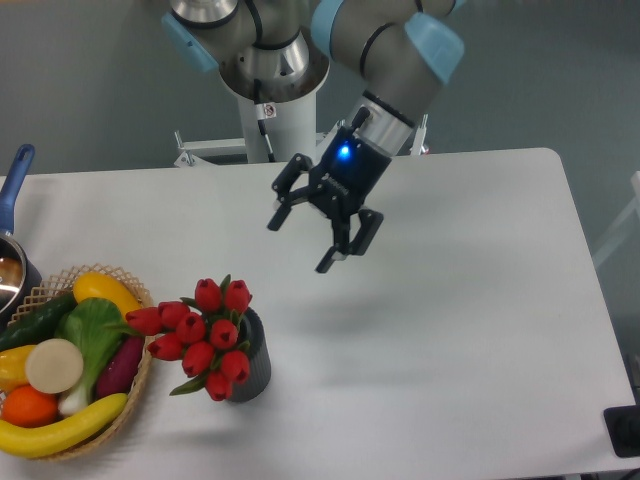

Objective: Pick up the flowers from the vase
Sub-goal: 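Move the open gripper down toward the red tulip stems above the vase, then lower the gripper around the tulip stems and close it on them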

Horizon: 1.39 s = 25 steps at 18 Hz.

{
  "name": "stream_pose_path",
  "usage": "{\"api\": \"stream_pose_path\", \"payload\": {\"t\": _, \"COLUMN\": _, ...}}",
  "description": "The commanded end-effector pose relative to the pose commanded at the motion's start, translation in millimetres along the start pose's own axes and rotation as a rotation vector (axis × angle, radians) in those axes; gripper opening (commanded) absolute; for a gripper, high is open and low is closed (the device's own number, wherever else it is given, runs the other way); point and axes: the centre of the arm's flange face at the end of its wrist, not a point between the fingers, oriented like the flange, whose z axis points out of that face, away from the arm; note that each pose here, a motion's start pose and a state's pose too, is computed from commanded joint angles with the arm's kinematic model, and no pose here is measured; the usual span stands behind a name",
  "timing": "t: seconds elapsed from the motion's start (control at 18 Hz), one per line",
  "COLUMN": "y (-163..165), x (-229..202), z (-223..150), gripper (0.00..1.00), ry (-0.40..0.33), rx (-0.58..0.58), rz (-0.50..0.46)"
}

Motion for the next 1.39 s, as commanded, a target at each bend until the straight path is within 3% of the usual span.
{"api": "stream_pose_path", "payload": {"t": 0.17, "y": -5.5, "x": -5.4, "z": 5.8, "gripper": 1.00, "ry": -0.024, "rx": 0.030, "rz": -0.052}}
{"api": "stream_pose_path", "payload": {"t": 0.61, "y": -10.7, "x": -32.6, "z": 60.1, "gripper": 1.00, "ry": 0.032, "rx": 0.047, "rz": 0.019}}
{"api": "stream_pose_path", "payload": {"t": 1.39, "y": -3.5, "x": -31.1, "z": 104.2, "gripper": 1.00, "ry": 0.105, "rx": 0.038, "rz": 0.012}}
